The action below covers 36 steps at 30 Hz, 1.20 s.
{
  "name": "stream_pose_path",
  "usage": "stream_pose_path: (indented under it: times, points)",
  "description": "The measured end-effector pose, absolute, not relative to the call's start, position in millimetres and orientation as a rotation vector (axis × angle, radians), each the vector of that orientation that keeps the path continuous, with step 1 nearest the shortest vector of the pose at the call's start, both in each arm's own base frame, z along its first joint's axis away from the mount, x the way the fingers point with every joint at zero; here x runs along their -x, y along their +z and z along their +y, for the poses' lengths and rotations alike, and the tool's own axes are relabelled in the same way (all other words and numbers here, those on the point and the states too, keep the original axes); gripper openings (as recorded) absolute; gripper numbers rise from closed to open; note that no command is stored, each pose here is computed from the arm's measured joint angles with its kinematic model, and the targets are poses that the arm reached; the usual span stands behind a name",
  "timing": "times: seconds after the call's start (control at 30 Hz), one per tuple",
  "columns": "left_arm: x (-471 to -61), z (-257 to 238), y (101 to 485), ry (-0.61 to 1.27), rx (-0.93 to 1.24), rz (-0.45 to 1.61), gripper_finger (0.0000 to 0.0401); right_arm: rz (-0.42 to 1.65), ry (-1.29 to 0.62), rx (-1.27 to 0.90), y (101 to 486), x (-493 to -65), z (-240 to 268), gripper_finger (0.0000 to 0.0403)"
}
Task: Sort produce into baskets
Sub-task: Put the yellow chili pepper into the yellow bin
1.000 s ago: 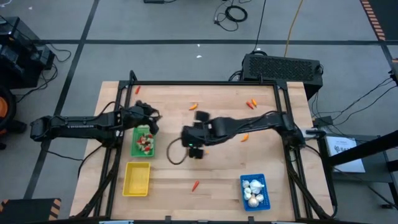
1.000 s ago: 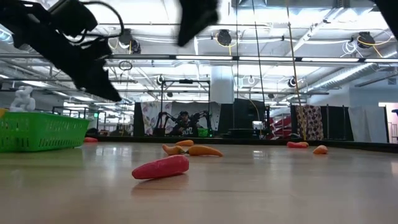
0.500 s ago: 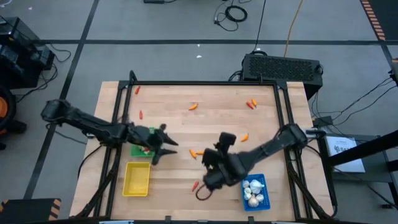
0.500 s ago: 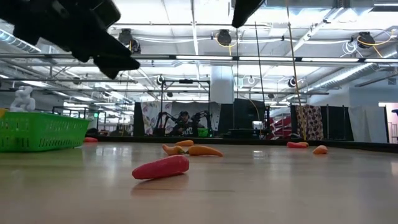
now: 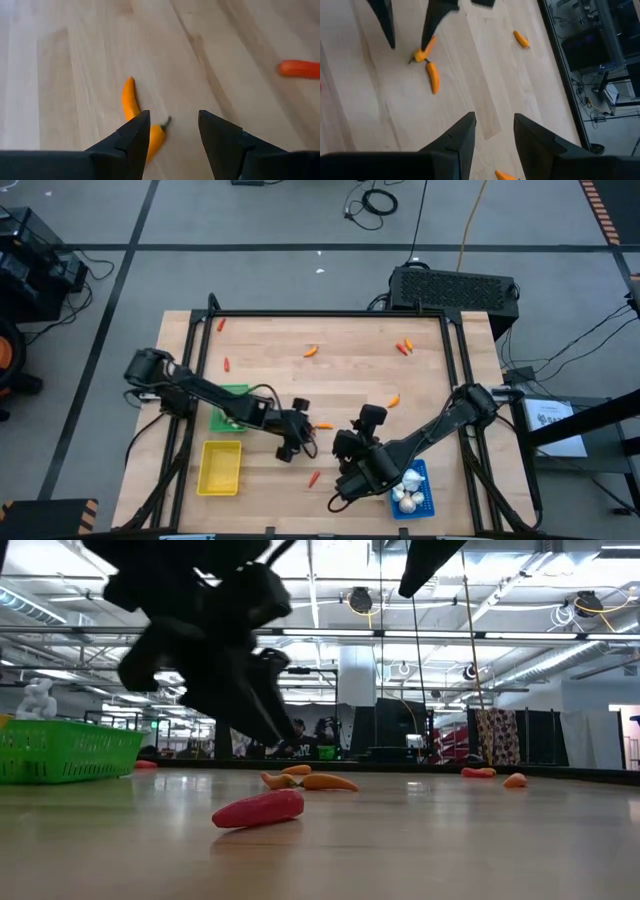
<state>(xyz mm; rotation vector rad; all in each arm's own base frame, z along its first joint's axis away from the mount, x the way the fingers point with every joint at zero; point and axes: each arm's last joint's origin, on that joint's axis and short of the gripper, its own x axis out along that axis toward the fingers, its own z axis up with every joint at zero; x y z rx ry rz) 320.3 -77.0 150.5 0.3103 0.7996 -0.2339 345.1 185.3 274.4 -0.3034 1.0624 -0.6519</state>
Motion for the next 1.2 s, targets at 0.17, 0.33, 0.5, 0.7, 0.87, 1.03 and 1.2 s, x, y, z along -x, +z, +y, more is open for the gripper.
stream_pose_path:
  times: [0.17,0.33,0.5,0.7,0.87,1.03,1.2]
  points:
    - [-329,-73,139,-0.244,-0.426,0.832,0.0176,1.067,-0.645,0.315,274,-345,185,0.0125]
    - [-330,-54,134,-0.205,-0.427,0.894,0.0176,1.061,-0.642,0.307,274,-346,186,0.0125]
    - [-332,-41,134,-0.274,-0.346,0.888,0.0176,1.054,-0.639,0.299,274,-347,186,0.0125]
    - [-332,-34,134,-0.288,-0.319,0.895,0.0176,1.046,-0.632,0.294,274,-348,187,0.0125]
    - [-333,-23,134,-0.245,-0.290,0.903,0.0176,1.046,-0.632,0.294,274,-348,187,0.0125]
    - [-332,-17,132,-0.273,-0.243,0.921,0.0176,1.047,-0.630,0.297,274,-348,187,0.0125]
    - [-331,-18,125,-0.281,-0.237,0.955,0.0176,1.049,-0.628,0.301,274,-348,187,0.0125]
